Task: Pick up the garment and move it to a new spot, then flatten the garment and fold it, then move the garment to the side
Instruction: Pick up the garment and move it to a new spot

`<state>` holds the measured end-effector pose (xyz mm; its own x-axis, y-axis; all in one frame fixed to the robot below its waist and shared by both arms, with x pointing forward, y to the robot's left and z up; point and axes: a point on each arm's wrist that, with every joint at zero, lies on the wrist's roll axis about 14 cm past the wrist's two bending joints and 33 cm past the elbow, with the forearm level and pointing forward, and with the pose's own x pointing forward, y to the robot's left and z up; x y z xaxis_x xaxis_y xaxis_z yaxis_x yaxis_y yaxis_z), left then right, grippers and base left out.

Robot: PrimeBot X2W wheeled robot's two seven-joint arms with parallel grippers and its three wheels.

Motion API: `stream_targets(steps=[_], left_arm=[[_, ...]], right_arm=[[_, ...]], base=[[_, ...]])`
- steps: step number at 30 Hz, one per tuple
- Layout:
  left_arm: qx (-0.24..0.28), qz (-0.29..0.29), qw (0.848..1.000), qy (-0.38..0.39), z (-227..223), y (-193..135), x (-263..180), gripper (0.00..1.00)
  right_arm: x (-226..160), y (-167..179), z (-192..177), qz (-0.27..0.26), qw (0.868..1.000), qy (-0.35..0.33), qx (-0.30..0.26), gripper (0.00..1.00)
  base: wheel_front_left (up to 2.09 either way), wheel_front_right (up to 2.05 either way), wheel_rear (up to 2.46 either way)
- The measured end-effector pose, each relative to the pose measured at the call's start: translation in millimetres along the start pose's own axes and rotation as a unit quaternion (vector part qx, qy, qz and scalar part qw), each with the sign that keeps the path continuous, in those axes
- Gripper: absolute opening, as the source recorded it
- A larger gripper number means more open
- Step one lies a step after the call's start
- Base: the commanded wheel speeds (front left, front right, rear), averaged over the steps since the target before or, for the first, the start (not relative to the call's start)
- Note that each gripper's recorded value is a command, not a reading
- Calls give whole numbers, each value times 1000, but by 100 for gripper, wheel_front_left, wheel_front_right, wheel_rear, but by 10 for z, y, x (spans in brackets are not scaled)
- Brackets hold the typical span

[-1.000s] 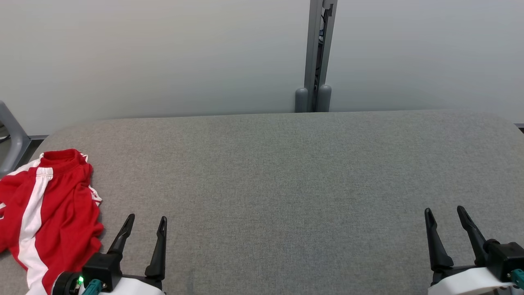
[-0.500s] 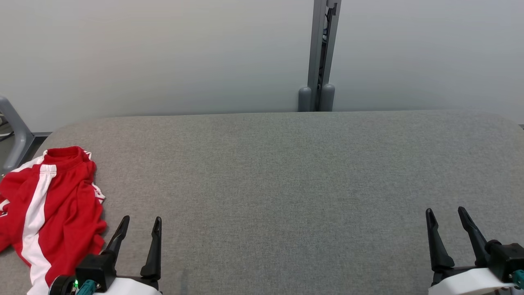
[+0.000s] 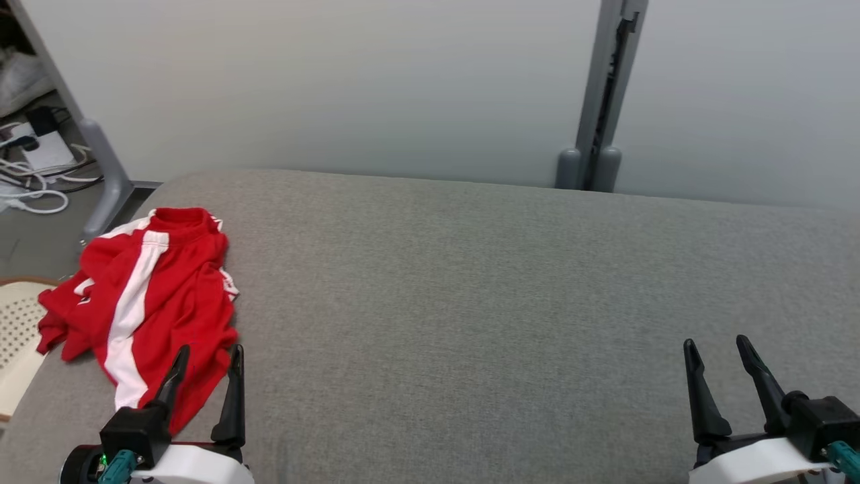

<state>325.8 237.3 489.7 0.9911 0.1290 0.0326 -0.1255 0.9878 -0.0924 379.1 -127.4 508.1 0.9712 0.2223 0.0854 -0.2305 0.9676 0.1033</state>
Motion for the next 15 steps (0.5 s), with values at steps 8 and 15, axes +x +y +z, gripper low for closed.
stream_targets(steps=[8,15], left_arm=[[1,86,996,-14,91,558,-293,100],[7,139,990,-22,150,894,-545,100]], right_arm=[[268,628,-29,94,995,2,8,100],[380,1039,-48,153,988,4,14,100]], base=[[0,0,0],[0,0,0]])
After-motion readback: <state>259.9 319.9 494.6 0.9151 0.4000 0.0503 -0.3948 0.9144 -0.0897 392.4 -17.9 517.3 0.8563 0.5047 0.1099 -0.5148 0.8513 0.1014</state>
